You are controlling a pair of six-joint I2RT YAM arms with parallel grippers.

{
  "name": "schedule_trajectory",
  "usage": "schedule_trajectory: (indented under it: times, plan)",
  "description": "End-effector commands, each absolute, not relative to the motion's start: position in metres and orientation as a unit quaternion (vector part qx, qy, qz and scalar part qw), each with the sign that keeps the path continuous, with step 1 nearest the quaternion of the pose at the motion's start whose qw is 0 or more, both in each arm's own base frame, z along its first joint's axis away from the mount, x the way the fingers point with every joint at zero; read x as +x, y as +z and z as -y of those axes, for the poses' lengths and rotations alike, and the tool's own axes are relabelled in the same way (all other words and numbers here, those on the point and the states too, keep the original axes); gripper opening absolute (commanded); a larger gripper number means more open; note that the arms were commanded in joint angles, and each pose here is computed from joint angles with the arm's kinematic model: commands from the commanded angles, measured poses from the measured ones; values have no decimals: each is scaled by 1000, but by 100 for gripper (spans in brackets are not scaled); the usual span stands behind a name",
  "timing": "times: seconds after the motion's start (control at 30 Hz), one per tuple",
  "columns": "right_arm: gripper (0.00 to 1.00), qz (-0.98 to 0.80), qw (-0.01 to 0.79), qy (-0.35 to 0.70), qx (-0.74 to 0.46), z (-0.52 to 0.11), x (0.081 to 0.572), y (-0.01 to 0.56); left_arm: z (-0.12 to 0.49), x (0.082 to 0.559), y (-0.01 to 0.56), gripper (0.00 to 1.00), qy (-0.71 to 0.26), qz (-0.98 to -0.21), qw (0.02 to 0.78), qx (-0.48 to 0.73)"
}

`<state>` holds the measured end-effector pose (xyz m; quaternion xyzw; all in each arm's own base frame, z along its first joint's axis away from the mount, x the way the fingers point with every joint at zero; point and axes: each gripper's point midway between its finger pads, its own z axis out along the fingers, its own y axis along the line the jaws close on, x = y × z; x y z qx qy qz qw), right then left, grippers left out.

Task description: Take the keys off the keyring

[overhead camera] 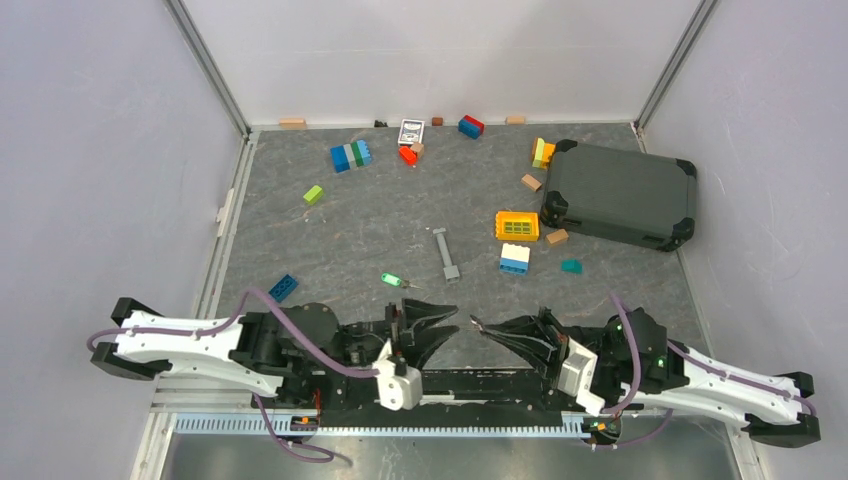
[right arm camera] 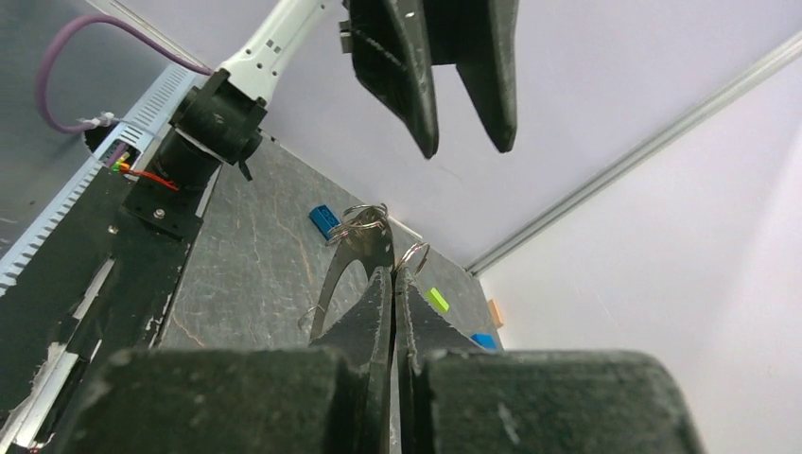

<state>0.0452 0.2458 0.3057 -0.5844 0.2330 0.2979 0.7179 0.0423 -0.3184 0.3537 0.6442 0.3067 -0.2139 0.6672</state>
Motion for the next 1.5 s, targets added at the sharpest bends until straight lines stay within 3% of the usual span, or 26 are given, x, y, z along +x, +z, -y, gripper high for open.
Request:
schedule_trajectory:
  times: [0.0, 0.37, 1.13, 1.23, 1.47]
  plan:
    - [0, -161, 735, 310, -581, -234, 24, 336, 314, 25, 368, 42, -290, -304, 671, 611]
    - [0, -73, 703, 381, -597, -215, -22, 358, 329, 3, 359, 44, -356, -307, 634, 614]
    - [0, -69, 679, 392, -617, -221, -28, 351, 363, -30, 362, 43, -416, -260, 605, 627]
    - [0, -69, 675, 396, -619, -223, -29, 351, 364, -32, 361, 38, -420, -258, 601, 629]
    - [0, -69, 677, 397, -616, -222, -29, 353, 363, -39, 359, 10, -432, -253, 584, 639]
